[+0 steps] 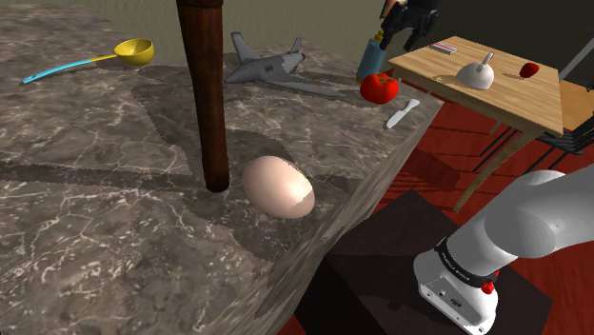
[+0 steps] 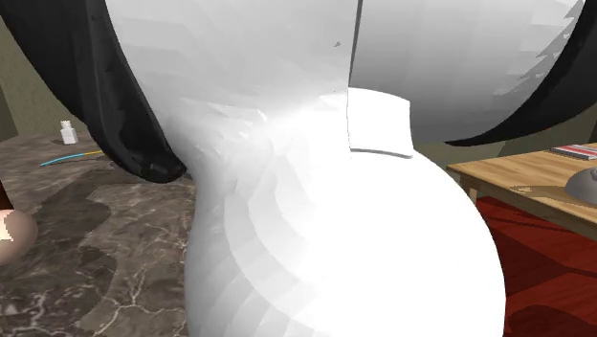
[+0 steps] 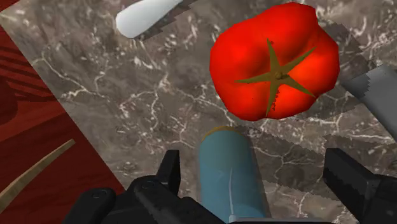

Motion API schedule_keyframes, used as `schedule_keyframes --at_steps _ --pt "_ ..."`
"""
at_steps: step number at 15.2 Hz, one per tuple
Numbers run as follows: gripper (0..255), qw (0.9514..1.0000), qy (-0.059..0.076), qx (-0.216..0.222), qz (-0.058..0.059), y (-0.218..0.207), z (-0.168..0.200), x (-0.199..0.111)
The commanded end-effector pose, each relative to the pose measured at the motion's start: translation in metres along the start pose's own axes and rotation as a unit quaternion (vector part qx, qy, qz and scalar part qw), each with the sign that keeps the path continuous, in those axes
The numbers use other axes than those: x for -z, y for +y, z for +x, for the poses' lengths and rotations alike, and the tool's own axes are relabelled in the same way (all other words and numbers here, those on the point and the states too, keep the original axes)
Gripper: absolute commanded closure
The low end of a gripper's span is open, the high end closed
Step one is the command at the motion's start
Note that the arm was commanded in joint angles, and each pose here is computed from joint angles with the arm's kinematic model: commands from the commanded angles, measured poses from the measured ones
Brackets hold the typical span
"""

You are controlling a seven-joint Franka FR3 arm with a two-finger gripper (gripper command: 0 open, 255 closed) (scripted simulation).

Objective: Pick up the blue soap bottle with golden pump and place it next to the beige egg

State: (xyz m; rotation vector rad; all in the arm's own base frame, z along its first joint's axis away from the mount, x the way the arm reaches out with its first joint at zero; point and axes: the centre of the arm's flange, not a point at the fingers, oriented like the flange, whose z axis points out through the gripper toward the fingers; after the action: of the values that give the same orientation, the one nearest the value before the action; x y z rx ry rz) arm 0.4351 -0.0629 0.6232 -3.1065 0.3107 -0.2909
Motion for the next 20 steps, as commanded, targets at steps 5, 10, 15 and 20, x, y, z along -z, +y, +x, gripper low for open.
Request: schedule_keyframes --at_steps 5,10,15,20 --pt "0 0.9993 0.025 -0.026 0.011 0.010 0.041 0.001" --pt "0 0.9993 0.025 -0.026 0.011 0.009 0.042 -0.025" --pt "0 0.9993 0.025 -0.026 0.011 0.009 0.042 -0.029" --pt "255 0.9993 0.025 -0.026 0.011 0.009 0.042 -0.028"
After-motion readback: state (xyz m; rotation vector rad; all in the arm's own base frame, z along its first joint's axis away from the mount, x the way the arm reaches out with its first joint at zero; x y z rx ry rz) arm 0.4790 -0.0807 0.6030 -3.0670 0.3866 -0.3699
